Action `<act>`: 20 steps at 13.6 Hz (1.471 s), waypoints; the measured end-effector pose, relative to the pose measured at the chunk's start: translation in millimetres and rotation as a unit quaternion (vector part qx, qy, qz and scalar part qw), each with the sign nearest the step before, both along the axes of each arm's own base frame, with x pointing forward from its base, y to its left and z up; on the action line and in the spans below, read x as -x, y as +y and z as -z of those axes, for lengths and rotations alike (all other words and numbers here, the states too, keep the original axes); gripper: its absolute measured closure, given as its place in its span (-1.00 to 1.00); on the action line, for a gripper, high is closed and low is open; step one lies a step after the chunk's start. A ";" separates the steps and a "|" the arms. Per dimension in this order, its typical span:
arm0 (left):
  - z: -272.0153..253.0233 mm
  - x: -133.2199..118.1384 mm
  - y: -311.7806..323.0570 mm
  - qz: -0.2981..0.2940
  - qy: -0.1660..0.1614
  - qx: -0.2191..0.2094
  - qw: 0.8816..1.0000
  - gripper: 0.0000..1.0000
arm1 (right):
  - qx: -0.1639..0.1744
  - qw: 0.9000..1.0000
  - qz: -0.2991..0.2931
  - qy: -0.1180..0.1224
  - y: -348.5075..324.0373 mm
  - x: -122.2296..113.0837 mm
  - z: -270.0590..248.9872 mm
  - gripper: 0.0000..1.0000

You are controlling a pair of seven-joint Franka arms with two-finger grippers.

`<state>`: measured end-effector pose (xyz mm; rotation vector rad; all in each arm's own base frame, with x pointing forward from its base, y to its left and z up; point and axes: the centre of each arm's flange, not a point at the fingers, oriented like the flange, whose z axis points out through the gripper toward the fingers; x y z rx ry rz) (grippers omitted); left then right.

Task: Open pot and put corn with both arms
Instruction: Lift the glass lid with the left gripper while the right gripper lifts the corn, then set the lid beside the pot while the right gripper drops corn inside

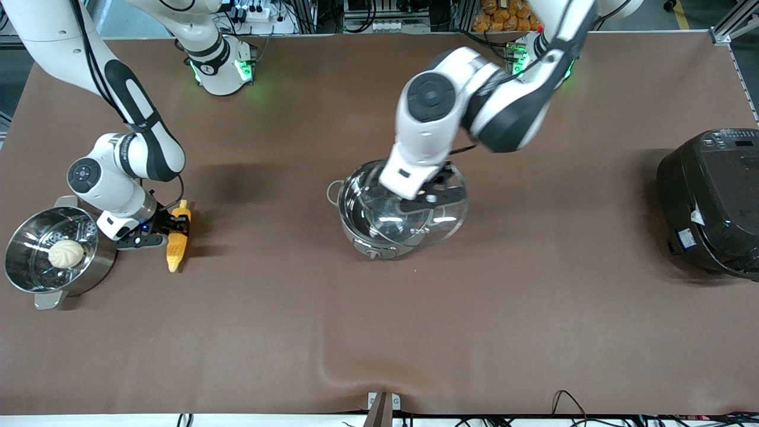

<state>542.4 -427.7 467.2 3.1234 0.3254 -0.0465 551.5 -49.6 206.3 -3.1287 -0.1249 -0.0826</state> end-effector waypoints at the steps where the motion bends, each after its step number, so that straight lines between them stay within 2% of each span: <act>1: -14.4 -11.1 24.5 0.000 -0.003 -0.001 1.000 0.00 | -0.002 1.000 -0.007 0.003 9.7 -10.5 -17.6 0.28; 4: -33.6 -52.5 117.6 0.034 -0.005 -0.004 0.999 0.00 | -0.005 1.000 -0.024 0.007 69.5 -48.6 -102.1 0.28; 6: -24.3 -73.9 184.1 0.067 0.008 -0.007 0.998 0.00 | -0.007 0.999 -0.021 0.028 122.8 -60.8 -159.7 0.28; 7: -16.8 -81.5 214.1 0.083 0.016 -0.008 0.996 0.00 | -0.008 0.999 -0.021 0.027 152.2 -63.5 -183.9 0.29; 9: 2.0 -91.2 264.0 0.102 0.032 -0.007 0.994 0.00 | -0.017 1.000 -0.009 0.003 217.8 -63.6 -221.2 0.31; 11: 30.4 -96.9 311.2 0.119 0.037 -0.003 0.992 0.00 | -0.031 0.999 0.005 -0.018 300.4 -46.8 -246.4 0.31; 13: 69.9 -96.6 358.7 0.135 0.023 0.003 0.991 0.00 | -0.040 0.999 0.005 -0.022 360.2 -23.5 -252.9 0.31; 15: 115.1 -81.7 381.7 0.138 0.014 0.005 0.990 0.00 | -0.051 0.998 0.022 -0.027 404.0 -4.6 -250.9 0.31; 17: 153.5 -60.1 378.6 0.142 0.018 0.006 0.990 0.00 | -0.057 0.997 0.040 -0.019 460.5 23.1 -237.7 0.31; 18: 168.0 -50.8 374.6 0.146 0.022 0.008 0.989 0.00 | -0.054 0.997 0.048 -0.011 495.4 41.7 -223.2 0.31; 20: 189.2 -35.8 371.6 0.149 0.032 0.009 0.988 0.00 | -0.041 0.997 0.067 -0.012 553.4 67.9 -189.5 0.31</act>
